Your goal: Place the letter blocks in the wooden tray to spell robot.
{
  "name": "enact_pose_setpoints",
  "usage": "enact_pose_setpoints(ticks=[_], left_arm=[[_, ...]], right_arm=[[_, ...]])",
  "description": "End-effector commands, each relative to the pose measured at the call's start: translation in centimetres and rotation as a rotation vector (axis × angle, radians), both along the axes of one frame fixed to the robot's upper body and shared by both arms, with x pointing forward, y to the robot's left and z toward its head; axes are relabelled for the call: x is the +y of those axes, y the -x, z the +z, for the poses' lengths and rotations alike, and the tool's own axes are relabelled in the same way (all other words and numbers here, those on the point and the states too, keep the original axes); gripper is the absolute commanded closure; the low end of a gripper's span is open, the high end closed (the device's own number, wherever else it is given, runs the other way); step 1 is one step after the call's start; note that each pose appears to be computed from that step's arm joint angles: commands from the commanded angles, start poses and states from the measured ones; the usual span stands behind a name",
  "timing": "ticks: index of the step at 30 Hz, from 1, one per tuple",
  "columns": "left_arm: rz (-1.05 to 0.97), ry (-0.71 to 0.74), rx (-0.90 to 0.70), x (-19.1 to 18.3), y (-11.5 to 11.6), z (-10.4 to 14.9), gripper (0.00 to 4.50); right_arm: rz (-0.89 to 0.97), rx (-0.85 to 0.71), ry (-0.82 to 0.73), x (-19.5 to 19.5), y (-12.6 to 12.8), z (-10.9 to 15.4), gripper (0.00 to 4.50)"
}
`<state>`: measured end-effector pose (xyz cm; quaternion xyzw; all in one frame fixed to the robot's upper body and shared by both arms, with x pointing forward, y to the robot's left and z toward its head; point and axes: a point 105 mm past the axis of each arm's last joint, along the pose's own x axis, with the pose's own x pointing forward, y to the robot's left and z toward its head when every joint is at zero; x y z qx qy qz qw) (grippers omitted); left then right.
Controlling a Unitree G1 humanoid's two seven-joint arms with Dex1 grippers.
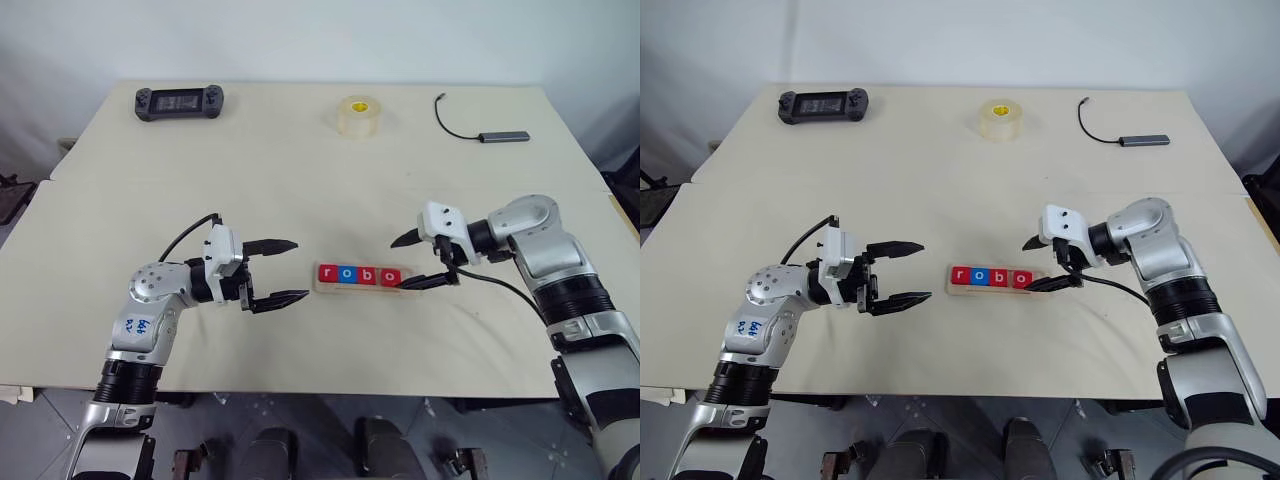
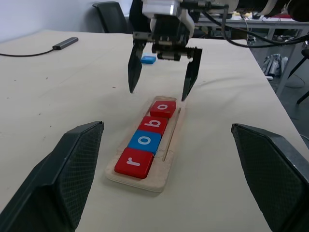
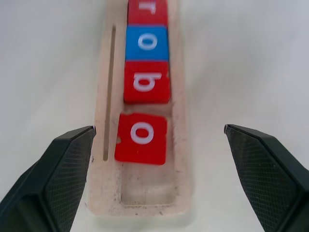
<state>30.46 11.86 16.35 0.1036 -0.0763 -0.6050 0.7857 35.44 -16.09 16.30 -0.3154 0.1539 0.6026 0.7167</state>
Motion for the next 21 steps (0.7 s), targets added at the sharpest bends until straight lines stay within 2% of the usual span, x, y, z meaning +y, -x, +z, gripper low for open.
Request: enact_pose_setpoints(ticks=[1,7,10,11,21], left_arm=[[-0.009,0.016,-0.036,0.1,0.3,0.9,0.00],[-0.014,0.017,-0.035,0.0,0.2,0.9,0.00],[-0.015,0.016,-0.036,0.0,0.2,1.0,0.00],[-0.015,0.015,-0.036,0.0,0.2,1.0,0.00],[-0.008,0.014,-0.039,0.1,0.2,1.0,0.00]], right_arm=[[-0.023,-0.008,-0.011,-1.1,0.6,0.6,1.20],[-0.040,0.022,-0.001,-1.1,0.9,-0.9,3.32],[-0.043,0.032,-0.019,-0.3,0.9,-1.2,4.28],[-0.050,0.034,-0.022,-0.1,0.8,-1.3,4.47],[-0.075,0.002,-0.031,1.1,-0.3,-1.5,4.47]])
